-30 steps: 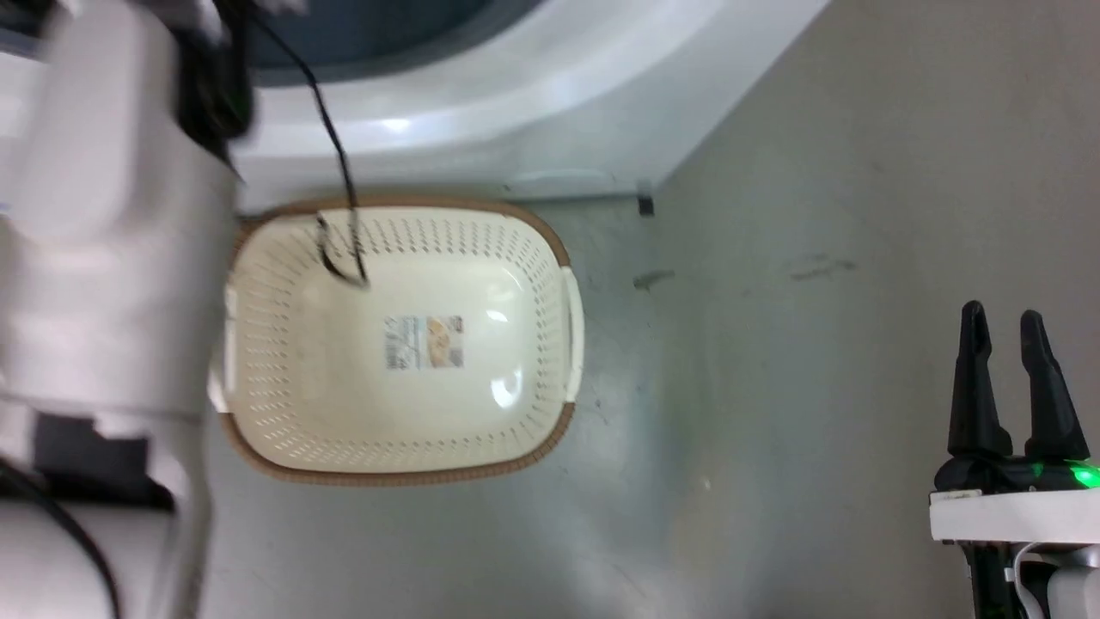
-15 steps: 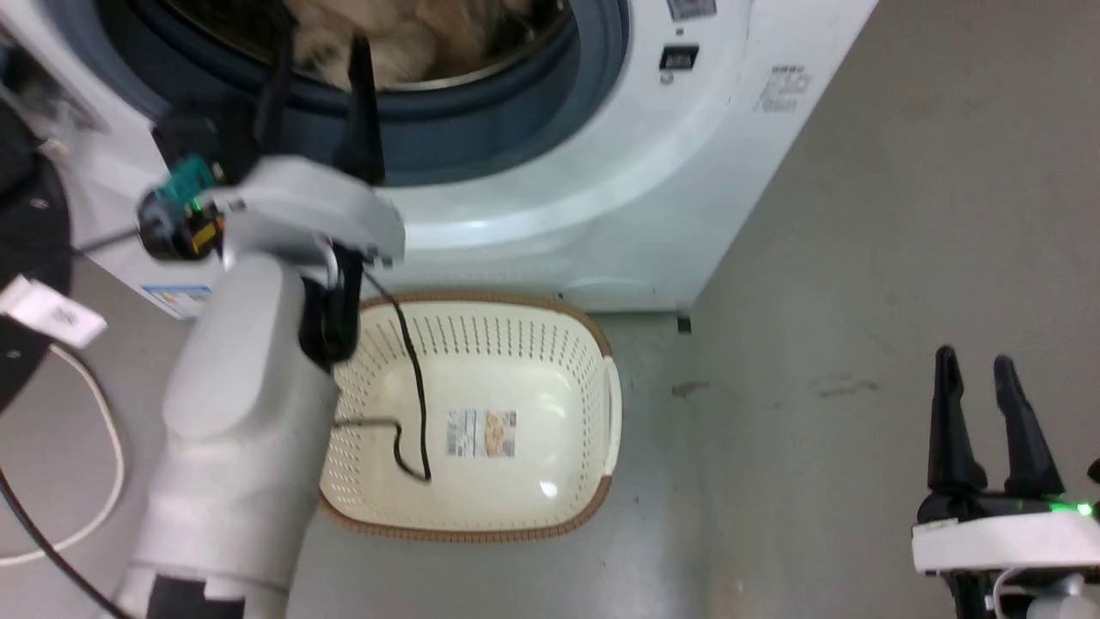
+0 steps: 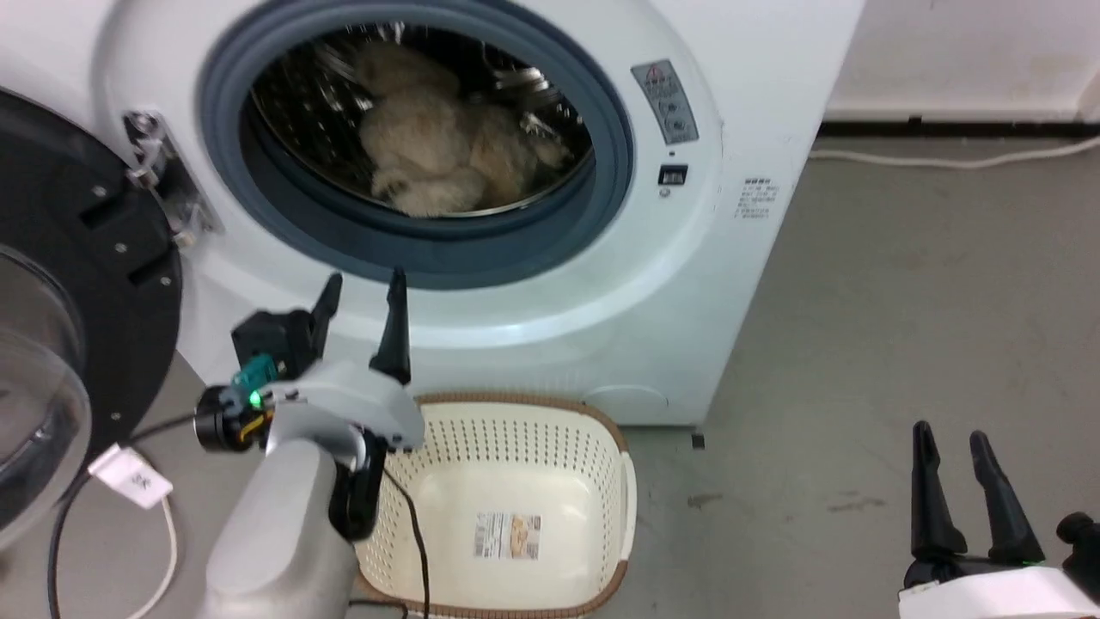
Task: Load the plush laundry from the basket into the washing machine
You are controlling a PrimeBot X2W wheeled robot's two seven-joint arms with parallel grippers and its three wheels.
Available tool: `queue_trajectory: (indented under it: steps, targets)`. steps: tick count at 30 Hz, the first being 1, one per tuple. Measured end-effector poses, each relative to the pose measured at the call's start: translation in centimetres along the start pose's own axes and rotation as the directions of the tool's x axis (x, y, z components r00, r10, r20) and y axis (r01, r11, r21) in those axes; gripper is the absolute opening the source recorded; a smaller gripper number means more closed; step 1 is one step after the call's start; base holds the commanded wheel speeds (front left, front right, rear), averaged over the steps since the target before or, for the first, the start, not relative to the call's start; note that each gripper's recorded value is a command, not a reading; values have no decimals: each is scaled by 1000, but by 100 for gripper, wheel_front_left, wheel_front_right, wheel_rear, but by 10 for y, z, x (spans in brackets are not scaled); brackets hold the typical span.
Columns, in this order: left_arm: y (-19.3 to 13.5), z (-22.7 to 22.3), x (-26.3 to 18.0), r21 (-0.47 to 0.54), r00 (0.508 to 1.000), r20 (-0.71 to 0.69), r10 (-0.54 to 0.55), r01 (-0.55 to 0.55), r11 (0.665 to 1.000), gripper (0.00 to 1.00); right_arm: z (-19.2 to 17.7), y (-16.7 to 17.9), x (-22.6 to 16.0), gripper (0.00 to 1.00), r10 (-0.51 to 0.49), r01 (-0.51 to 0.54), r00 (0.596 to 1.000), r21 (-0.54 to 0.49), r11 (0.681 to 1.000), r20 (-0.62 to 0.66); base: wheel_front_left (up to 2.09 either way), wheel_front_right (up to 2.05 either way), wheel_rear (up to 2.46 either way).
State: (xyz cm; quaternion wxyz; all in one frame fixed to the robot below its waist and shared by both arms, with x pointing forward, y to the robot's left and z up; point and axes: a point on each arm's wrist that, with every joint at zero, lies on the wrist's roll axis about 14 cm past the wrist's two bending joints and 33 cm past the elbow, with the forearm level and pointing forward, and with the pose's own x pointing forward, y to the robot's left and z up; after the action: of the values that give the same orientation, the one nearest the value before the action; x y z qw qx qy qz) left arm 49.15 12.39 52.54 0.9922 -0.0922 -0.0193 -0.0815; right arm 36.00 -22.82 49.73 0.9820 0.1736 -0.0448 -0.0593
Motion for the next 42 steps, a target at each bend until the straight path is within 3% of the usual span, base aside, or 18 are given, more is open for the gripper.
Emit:
queue_trajectory:
  steps: [13, 19, 31, 42]
  targets:
    - [17, -12, -70, 71, 998, -46, 45, -42, 997, 100, 7, 17, -17, 100, 62, -61, 998, -20, 998, 16, 0, 0, 0]
    - [20, -22, -92, 77, 995, -82, 59, -52, 996, 100, 4, 24, -18, 100, 90, -89, 996, -75, 993, 2, 0, 0, 0]
    - [20, -18, -116, 105, 995, -67, 72, -64, 992, 100, -9, 34, -24, 100, 142, -152, 988, -215, 965, -61, 0, 0, 0]
    - [24, -11, -127, 128, 996, -44, 77, -71, 989, 100, -23, 38, -31, 100, 153, -179, 980, -231, 956, -126, 0, 0, 0]
